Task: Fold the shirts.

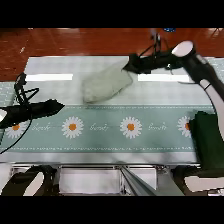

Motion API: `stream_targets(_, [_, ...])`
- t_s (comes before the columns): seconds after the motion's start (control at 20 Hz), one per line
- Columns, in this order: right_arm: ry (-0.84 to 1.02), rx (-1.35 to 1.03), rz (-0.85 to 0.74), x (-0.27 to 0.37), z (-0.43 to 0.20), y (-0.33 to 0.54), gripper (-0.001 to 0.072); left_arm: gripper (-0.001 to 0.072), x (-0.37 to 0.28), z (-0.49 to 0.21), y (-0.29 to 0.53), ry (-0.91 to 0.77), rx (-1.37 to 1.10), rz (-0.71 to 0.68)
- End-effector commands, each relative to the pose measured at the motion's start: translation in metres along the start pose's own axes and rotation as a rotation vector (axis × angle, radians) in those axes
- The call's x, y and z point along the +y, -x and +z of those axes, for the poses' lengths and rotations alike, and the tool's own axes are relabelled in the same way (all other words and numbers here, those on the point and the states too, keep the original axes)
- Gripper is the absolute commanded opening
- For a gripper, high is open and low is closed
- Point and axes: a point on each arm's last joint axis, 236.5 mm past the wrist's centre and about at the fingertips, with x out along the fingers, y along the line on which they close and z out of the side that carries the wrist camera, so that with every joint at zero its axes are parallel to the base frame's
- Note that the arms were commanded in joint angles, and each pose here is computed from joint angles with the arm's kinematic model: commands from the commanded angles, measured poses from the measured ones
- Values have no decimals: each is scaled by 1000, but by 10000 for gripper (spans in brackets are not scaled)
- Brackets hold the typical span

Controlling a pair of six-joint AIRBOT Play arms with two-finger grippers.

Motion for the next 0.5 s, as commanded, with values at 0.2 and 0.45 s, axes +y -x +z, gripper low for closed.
stream_targets(0.2, [-34, -259, -157, 2, 92, 159, 25, 17, 1, -1, -1, 1, 6, 1])
stream_targets(0.45, [-158, -388, -271, -31, 83, 282, 25, 18, 1, 0, -1, 1, 3, 1])
